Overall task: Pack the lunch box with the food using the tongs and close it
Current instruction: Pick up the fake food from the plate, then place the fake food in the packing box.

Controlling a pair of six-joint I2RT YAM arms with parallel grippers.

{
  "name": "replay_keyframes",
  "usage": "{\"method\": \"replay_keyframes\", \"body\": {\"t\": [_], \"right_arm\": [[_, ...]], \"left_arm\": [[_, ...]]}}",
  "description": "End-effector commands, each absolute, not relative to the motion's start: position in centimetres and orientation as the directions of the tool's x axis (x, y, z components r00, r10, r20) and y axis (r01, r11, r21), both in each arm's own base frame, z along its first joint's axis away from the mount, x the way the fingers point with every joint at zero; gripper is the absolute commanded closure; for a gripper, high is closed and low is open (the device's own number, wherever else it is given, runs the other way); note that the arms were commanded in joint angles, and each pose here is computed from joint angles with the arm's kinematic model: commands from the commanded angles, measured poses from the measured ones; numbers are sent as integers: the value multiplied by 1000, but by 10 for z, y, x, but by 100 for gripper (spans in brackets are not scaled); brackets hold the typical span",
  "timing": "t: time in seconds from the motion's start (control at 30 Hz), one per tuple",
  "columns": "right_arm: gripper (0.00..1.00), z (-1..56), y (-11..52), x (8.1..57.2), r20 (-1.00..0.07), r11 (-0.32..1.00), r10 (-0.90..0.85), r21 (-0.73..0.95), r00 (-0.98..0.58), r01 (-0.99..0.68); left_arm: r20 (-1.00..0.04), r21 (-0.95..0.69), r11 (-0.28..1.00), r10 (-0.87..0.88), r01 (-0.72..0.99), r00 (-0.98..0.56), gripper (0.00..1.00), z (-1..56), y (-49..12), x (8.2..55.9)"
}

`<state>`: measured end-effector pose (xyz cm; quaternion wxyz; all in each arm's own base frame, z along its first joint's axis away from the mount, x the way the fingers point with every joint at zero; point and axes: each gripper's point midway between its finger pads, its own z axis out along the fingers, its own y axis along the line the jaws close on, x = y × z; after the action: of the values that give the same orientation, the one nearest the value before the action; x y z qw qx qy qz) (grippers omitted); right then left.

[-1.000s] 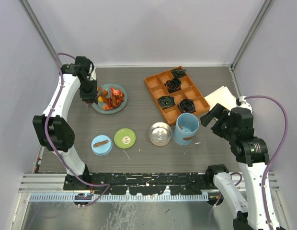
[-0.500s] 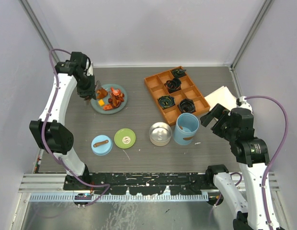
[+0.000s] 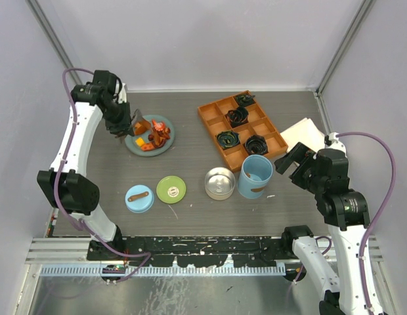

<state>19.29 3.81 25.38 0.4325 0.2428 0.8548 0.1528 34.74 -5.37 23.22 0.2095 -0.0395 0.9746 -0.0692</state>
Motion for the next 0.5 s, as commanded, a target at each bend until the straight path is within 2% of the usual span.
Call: {"method": "replay_keyframes", "body": {"t": [0.0, 0.17, 0.47], "right_arm": [[0, 274, 39, 196, -689, 825, 563, 505, -456, 254], [0, 272, 38, 196, -689, 824, 564, 504, -455, 257], [0, 271, 38, 197, -689, 825, 562, 502, -457, 258]], "left_arm": [[-521, -300, 954, -155, 10, -840, 89, 287, -77, 348], [-548, -374, 924, -154, 76, -822, 89, 308, -106, 342], [-573, -430, 852, -3, 297, -820, 89, 327, -198, 303]]}}
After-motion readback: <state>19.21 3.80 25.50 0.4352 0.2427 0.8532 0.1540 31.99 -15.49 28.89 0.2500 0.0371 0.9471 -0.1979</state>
